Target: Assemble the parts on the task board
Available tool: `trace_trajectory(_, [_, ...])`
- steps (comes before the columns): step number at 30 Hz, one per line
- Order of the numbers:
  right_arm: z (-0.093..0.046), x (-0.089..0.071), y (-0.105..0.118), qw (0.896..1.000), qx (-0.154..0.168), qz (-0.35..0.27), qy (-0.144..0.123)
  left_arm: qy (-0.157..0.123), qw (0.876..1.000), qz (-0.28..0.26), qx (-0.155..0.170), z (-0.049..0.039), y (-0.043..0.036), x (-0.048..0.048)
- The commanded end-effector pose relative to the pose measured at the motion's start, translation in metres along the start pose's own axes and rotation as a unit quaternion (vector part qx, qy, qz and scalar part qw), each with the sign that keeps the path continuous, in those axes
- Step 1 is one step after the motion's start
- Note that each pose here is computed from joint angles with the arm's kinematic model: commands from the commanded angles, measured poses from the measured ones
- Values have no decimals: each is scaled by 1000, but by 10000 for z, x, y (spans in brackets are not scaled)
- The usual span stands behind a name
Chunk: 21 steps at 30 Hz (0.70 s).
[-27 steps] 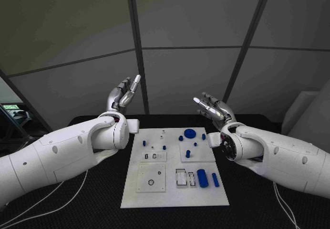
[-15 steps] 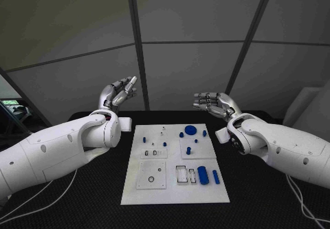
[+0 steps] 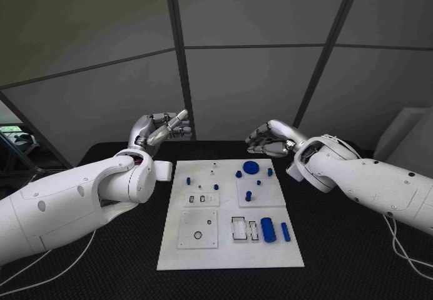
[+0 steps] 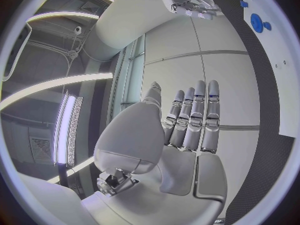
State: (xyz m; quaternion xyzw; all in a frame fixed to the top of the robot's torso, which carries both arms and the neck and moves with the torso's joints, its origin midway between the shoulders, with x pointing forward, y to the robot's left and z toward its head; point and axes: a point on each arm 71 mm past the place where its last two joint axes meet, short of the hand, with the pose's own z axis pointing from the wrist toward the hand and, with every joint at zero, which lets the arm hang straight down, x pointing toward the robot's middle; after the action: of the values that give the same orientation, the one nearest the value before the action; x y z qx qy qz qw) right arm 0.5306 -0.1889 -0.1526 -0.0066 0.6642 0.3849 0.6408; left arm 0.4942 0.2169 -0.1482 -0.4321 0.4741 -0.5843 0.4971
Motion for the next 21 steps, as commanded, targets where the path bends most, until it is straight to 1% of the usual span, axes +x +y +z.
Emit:
trace_trajectory(1, [43,36,16,991,13,-125,52,36,999,-4,13,-50,-56,74])
trace_trajectory(6, [91,54,21,983,24,-168,69,48,999,-10,15,-110,-85,127])
trace_trajectory(11, [127,72,32,978,31,-194,77,58,998,-16,13,-161,-90,167])
trace_trajectory(21, [176,114,47,969,44,-221,104,69,997,-22,9,-208,-96,222])
